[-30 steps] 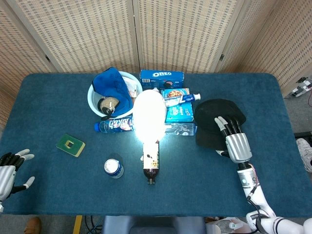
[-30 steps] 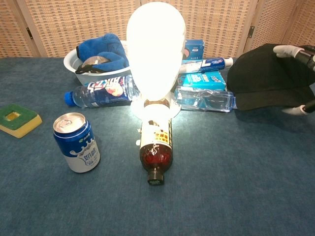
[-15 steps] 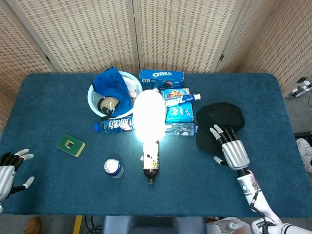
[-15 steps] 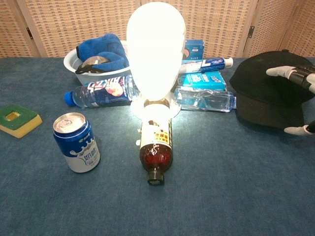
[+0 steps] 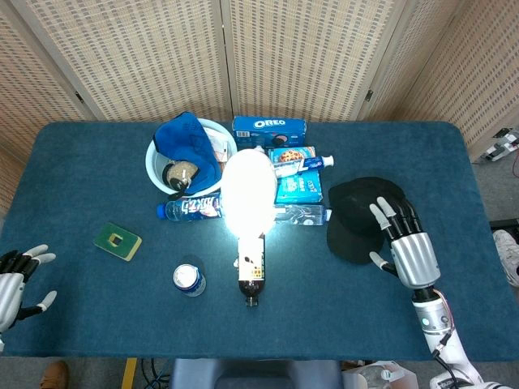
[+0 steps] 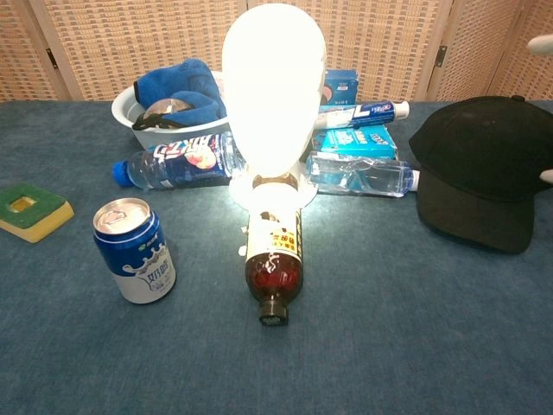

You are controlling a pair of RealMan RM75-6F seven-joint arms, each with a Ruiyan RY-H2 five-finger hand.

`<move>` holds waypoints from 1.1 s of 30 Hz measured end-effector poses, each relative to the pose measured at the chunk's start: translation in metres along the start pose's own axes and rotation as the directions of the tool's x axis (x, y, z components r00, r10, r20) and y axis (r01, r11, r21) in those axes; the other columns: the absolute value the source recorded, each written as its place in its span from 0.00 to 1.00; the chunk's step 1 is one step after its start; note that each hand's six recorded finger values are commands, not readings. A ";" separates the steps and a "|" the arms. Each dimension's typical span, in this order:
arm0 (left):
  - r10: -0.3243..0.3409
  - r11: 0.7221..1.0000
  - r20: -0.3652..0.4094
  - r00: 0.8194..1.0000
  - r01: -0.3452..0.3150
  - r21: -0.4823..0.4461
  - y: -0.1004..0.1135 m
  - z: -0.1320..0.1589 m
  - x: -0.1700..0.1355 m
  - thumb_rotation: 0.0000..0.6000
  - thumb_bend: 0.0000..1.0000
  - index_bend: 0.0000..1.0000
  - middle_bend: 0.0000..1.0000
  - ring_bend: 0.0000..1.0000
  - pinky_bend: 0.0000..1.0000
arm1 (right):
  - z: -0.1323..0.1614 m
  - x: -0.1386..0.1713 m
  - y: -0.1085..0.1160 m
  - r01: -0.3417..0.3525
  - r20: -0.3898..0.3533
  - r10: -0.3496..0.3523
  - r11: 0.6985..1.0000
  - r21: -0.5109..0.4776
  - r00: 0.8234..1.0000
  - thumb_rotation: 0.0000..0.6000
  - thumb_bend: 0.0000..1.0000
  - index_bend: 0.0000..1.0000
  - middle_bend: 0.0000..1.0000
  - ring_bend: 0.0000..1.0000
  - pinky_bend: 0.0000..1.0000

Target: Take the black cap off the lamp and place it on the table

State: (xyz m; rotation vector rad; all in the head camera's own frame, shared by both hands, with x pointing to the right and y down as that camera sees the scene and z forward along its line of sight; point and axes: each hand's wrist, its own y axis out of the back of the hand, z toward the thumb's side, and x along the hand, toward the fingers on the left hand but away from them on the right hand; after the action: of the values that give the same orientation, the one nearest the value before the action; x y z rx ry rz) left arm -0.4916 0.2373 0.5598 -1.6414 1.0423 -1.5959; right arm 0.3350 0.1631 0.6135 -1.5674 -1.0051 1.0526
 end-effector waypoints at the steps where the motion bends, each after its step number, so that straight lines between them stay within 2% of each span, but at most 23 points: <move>1: -0.001 1.000 -0.002 1.000 0.001 0.000 0.000 0.000 0.000 1.00 0.23 0.26 0.17 0.17 0.07 | -0.003 0.000 0.007 0.019 0.010 -0.019 1.000 0.002 1.000 1.00 0.00 0.06 0.14 0.02 0.01; 3: -0.003 1.000 -0.005 1.000 0.003 0.001 -0.001 -0.001 0.001 1.00 0.23 0.26 0.17 0.17 0.07 | -0.008 0.001 0.017 0.040 0.024 -0.040 0.999 -0.002 0.999 1.00 0.01 0.16 0.20 0.08 0.06; 6: 0.000 1.000 -0.006 1.000 0.000 0.002 -0.002 -0.001 0.001 1.00 0.23 0.26 0.17 0.17 0.07 | -0.016 0.003 0.030 0.046 0.044 -0.046 0.999 -0.003 0.998 1.00 0.01 0.25 0.25 0.13 0.14; 12: 0.019 1.000 -0.004 1.000 -0.019 0.018 -0.001 -0.001 0.003 1.00 0.23 0.26 0.17 0.17 0.07 | -0.032 0.011 0.053 0.032 0.078 -0.035 0.999 0.035 0.996 1.00 0.01 0.36 0.31 0.20 0.20; 17: 0.028 0.999 0.001 1.000 -0.028 0.020 -0.002 0.001 0.003 1.00 0.23 0.26 0.17 0.17 0.07 | -0.043 0.025 0.068 -0.008 0.114 0.002 0.999 0.052 0.994 1.00 0.01 0.36 0.32 0.21 0.22; 21: 0.029 0.999 0.001 1.000 -0.029 0.015 -0.001 0.002 0.002 1.00 0.23 0.26 0.17 0.17 0.07 | -0.050 0.038 0.071 -0.072 0.134 0.066 0.997 0.040 0.989 1.00 0.01 0.36 0.32 0.21 0.22; 28: 0.026 1.000 -0.004 1.000 -0.026 0.005 -0.002 0.001 -0.001 1.00 0.23 0.26 0.17 0.17 0.07 | -0.057 0.061 0.064 -0.201 0.160 0.196 0.979 0.018 0.967 1.00 0.01 0.36 0.31 0.21 0.22; 33: 0.026 1.000 -0.004 1.000 -0.026 0.002 -0.003 0.002 -0.003 1.00 0.23 0.26 0.17 0.17 0.07 | -0.059 0.071 0.060 -0.236 0.165 0.233 0.972 -0.004 0.958 1.00 0.01 0.36 0.31 0.21 0.22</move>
State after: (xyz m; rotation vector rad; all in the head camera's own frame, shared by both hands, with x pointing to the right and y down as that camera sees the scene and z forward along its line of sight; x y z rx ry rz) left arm -0.4892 0.2408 0.5609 -1.6174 1.0597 -1.5829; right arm 0.4186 0.2030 0.5537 -1.6357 -0.9320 1.3698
